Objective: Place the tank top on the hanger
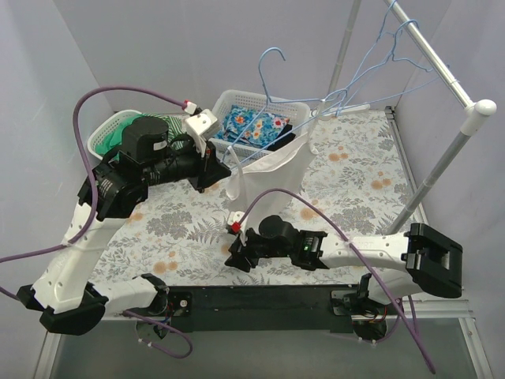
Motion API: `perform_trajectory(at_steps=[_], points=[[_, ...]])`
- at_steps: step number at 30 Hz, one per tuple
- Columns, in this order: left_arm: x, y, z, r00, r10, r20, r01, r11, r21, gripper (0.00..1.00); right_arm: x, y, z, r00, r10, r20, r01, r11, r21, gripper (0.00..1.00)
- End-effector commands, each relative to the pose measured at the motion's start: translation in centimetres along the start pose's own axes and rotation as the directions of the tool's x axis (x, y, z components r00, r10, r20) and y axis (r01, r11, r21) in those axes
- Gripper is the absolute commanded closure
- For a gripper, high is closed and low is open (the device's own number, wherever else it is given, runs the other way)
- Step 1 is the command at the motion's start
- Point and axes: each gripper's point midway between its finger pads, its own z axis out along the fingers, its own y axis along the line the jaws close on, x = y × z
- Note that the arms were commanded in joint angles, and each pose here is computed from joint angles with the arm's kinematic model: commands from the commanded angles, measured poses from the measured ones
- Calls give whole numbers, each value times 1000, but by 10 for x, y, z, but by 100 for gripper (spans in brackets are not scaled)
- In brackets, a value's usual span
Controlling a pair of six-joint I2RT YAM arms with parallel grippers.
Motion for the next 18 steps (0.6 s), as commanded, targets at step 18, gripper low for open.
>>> perform_trajectory(at_steps=[18], points=[[-53,-45,45,992,113,51,-120,980,160,100,-25,-135,30,952,169,254,-276,831,482,50]])
